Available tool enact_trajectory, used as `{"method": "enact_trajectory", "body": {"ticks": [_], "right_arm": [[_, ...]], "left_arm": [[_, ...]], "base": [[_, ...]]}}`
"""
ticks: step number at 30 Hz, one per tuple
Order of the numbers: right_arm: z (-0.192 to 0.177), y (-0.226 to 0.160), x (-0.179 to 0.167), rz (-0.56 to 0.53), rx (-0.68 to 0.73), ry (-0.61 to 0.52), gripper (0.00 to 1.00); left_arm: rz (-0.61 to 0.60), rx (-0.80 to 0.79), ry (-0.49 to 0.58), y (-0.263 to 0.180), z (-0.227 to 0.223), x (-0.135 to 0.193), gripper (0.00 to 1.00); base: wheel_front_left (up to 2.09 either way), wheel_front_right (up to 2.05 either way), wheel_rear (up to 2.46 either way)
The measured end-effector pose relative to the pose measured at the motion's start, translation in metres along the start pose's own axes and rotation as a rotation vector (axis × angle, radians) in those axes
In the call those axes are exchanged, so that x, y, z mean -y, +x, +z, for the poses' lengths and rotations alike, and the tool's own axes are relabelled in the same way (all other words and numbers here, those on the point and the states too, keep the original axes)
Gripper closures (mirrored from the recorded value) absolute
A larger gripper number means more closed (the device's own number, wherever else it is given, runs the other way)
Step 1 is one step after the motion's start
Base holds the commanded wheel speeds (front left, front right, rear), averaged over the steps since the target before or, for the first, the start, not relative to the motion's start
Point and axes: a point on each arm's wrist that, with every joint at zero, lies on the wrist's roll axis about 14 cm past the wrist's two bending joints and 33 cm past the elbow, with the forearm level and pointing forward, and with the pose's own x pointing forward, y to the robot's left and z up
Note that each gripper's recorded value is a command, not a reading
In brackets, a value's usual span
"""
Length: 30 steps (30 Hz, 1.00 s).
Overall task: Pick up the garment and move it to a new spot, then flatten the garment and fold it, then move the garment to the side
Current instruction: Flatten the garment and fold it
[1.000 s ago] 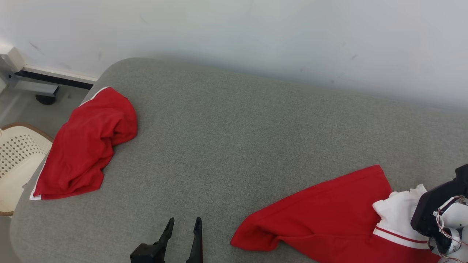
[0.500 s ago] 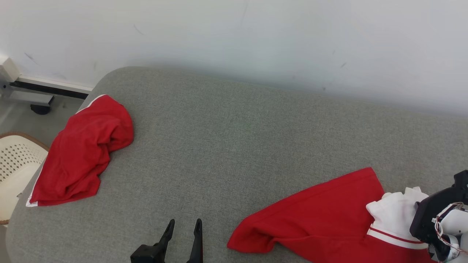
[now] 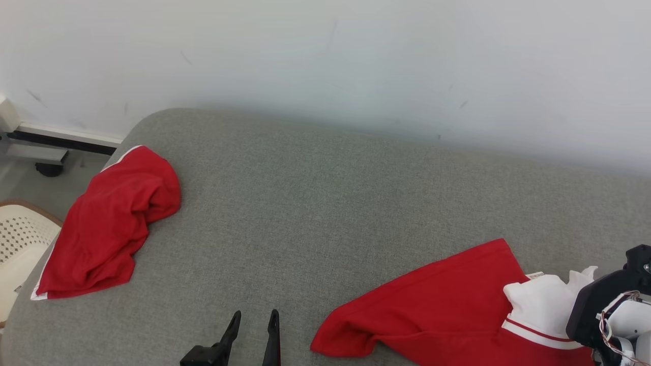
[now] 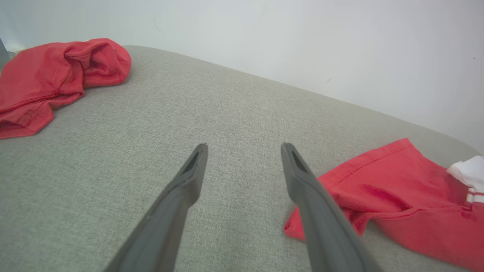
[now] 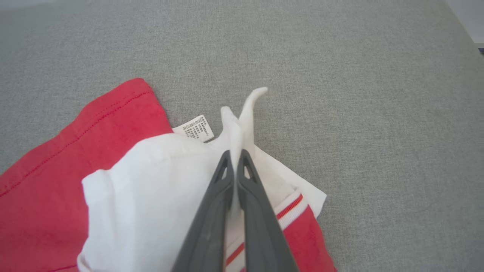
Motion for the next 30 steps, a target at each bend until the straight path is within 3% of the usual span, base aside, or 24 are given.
{"method": "enact_trajectory", "body": {"ticks": [1,2,3,12,13,15,17,19,24,30], "right_arm": [[0.0,-0.002,0.001,-0.002,0.002,0.001,0.27],[0.001,-0.003,0.002,-0.004,0.003,0.003,0.04],[0.001,-0.004,0.002,-0.005,0.005,0.004,0.0],[0.0,-0.007,0.0,0.001,0.005,0.014,0.0],[-0.001,-0.007,0.0,0.002,0.002,0.015,0.02],[-0.002,-0.006,-0.001,0.002,-0.004,0.015,0.53],[-0.004,-0.005,-0.001,0.003,-0.012,0.016,0.61],[-0.005,-0.003,-0.002,0.001,-0.016,0.016,1.0],[-0.004,-0.001,-0.003,0.001,-0.014,0.011,1.0],[0.03,-0.011,0.009,-0.025,0.125,0.04,1.0]], "left_arm": [[-0.004,0.003,0.0,0.0,0.001,0.001,0.0],[-0.008,0.004,-0.001,0.0,0.001,0.002,0.0],[-0.011,0.005,-0.001,0.0,0.002,0.003,0.0],[-0.024,0.009,-0.002,-0.001,0.002,0.007,0.0],[-0.023,0.009,-0.002,-0.001,0.002,0.007,0.0],[-0.022,0.01,-0.002,-0.002,0.003,0.006,0.0],[-0.02,0.01,-0.001,-0.002,0.003,0.006,0.0],[-0.016,0.01,-0.001,-0.002,0.003,0.005,0.0],[-0.009,0.01,0.0,-0.003,0.003,0.002,0.0],[-0.011,0.018,-0.002,-0.004,0.005,0.003,0.0]], "base": [[0.0,0.0,0.0],[0.0,0.0,0.0],[0.0,0.0,0.0],[0.0,0.0,0.0],[0.0,0.0,0.0],[0.0,0.0,0.0],[0.0,0.0,0.0],[0.0,0.0,0.0],[0.0,0.0,0.0],[0.0,0.0,0.0]]}}
